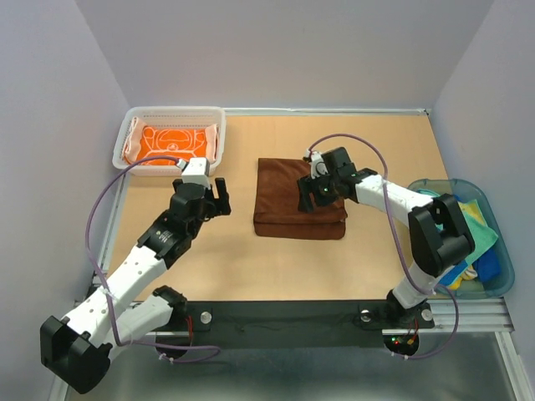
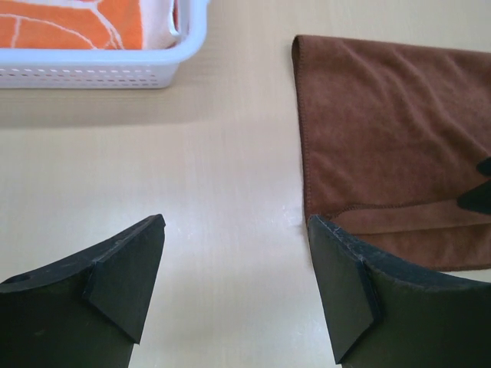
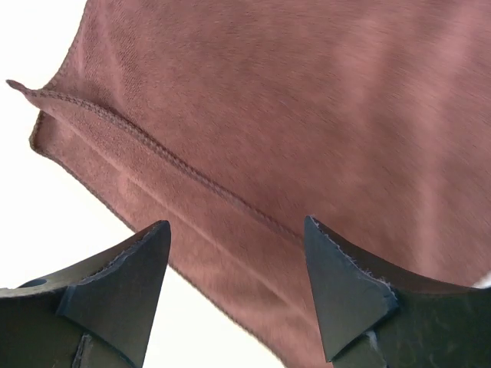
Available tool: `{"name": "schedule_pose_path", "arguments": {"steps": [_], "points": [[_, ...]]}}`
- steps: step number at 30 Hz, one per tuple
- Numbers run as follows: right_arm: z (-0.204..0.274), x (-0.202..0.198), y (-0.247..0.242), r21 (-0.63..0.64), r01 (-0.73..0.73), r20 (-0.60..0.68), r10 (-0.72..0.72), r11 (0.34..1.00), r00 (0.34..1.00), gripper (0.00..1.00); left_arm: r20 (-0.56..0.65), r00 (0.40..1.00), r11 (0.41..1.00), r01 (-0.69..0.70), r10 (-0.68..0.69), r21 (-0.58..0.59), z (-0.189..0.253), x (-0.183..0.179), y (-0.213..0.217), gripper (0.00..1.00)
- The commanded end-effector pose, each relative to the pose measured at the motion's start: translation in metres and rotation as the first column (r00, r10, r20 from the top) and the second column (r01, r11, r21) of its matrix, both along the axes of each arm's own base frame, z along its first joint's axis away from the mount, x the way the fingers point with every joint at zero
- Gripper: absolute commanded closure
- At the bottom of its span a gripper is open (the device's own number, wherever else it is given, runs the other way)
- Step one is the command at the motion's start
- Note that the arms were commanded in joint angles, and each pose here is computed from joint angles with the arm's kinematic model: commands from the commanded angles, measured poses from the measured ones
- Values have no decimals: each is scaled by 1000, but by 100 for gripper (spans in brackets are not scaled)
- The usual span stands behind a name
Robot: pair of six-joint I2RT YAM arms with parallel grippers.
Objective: Fold and stack the towels
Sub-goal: Fold the towel
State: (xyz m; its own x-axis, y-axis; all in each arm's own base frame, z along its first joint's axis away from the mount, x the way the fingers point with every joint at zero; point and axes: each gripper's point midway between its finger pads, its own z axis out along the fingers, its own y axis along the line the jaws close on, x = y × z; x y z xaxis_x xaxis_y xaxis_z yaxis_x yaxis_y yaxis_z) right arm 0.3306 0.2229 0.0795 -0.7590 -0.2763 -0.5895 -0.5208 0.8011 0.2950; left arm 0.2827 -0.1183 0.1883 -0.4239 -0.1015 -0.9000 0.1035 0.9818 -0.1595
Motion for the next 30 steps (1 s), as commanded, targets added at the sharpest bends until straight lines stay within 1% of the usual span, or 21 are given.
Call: {"name": "schedule_pose_path", "arguments": {"steps": [1,8,14,17,20,21,25,30], "points": [[-3,5,14,-13,-121,30,122,993,992,25,93,993,997,-75,76,-11,21,8,16,14],[-25,-15,29,1,-218,-34,218,976,975,26,122,987,994,-106,106,-1,28,8,24,14],[-27,-27,31,12,-242,-56,243,970,969,28,118,988,995,-97,97,-6,27,8,22,14],[-28,-31,30,13,-250,-64,251,968,966,31,118,988,995,-97,97,-6,27,8,22,14],[-29,-39,29,18,-258,-81,259,966,963,35,118,988,995,-97,97,-6,27,8,22,14],[-30,-41,28,18,-259,-88,260,966,962,38,116,988,995,-98,98,-3,26,8,23,14],[-29,-53,28,25,-268,-108,269,963,957,43,113,989,996,-91,91,-4,25,8,21,14],[-27,-70,27,30,-266,-133,267,964,954,46,105,991,996,-85,85,-5,22,9,19,14]]}}
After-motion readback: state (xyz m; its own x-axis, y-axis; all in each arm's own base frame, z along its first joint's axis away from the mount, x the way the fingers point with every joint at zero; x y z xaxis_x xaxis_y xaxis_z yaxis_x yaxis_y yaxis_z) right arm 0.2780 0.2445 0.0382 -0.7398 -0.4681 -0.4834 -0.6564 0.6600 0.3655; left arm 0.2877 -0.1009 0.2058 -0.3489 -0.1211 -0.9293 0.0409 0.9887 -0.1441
